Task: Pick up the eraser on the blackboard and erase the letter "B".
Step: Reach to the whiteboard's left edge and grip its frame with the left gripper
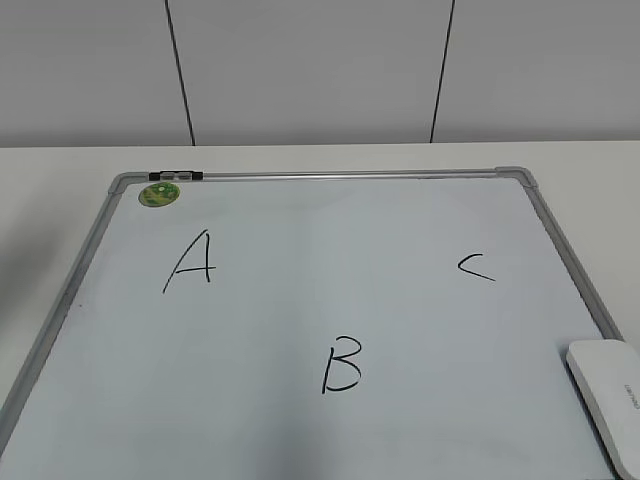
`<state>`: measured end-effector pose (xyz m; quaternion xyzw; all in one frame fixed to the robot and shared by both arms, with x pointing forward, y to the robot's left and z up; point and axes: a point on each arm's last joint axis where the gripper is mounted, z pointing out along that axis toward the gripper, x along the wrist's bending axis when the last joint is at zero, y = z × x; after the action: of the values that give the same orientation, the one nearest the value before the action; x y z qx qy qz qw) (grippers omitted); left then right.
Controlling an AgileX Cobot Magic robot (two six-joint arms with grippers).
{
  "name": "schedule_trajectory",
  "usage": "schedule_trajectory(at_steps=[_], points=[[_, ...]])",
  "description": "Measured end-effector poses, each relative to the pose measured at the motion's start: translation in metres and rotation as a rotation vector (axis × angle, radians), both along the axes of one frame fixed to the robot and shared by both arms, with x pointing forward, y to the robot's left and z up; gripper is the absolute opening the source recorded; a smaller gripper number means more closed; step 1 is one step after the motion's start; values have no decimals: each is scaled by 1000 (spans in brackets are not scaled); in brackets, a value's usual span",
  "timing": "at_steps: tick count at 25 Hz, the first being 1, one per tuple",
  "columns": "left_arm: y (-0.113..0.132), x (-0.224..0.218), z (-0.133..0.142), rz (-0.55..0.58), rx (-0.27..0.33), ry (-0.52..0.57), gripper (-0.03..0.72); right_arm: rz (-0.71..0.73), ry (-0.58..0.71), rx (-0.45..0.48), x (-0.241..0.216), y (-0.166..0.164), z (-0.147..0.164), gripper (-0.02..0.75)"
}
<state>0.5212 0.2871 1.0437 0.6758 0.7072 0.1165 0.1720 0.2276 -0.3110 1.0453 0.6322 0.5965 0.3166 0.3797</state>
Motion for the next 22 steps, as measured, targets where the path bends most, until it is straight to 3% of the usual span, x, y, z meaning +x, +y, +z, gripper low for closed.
schedule_trajectory(at_steps=[22], points=[[-4, 87, -74, -2, -4, 242, 243, 0, 0, 0, 0, 0, 0, 573]])
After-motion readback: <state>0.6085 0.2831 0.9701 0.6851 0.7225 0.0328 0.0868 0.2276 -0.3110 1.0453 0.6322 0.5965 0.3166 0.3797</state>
